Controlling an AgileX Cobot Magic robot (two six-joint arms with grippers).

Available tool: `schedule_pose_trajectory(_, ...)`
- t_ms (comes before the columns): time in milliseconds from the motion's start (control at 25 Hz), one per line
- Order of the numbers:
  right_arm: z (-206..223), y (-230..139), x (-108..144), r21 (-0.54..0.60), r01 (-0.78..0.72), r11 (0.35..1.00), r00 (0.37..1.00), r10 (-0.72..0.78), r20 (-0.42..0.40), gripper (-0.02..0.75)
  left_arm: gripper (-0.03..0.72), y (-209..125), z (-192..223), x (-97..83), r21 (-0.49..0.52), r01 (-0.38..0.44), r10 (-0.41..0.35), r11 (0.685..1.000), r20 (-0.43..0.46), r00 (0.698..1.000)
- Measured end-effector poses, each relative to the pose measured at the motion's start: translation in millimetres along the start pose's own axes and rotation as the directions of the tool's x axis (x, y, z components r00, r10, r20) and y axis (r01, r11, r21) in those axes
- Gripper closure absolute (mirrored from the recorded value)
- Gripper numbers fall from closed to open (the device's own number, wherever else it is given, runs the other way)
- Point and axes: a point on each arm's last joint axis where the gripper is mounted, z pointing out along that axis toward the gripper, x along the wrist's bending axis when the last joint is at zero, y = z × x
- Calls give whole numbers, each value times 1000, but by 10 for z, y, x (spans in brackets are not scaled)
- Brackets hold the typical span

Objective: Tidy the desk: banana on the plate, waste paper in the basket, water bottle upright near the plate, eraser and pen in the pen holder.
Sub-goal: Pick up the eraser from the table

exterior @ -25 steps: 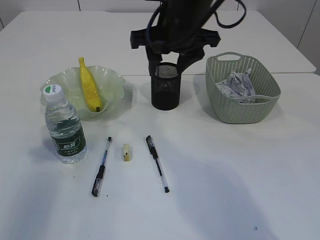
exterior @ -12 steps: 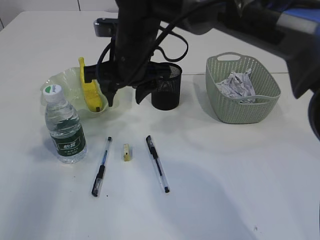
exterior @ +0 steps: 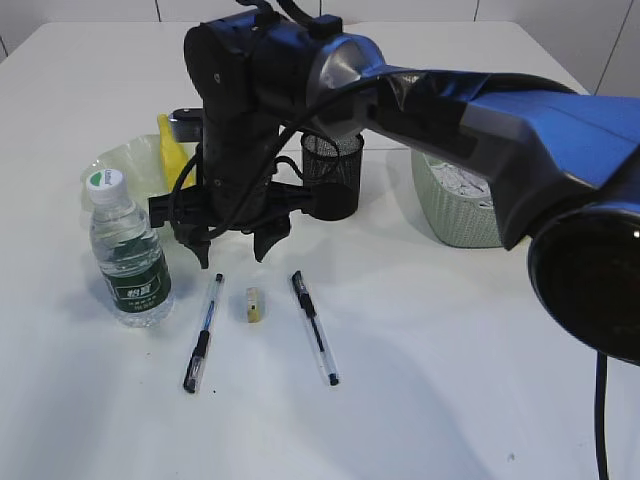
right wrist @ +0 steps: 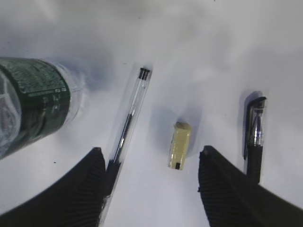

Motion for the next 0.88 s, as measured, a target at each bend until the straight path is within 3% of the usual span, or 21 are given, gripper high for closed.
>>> schedule_pose_trajectory(440, 327, -36, -24, 54, -22, 998, 999, 21, 27, 276, 175, 7, 0, -6, -8, 2, -2, 1000, 4, 1000)
schedule_pose_trajectory(880, 368, -5, -97, 34, -17, 999, 997, 14, 78, 276, 175, 12, 0, -6, -14, 2, -2, 1000, 4, 1000)
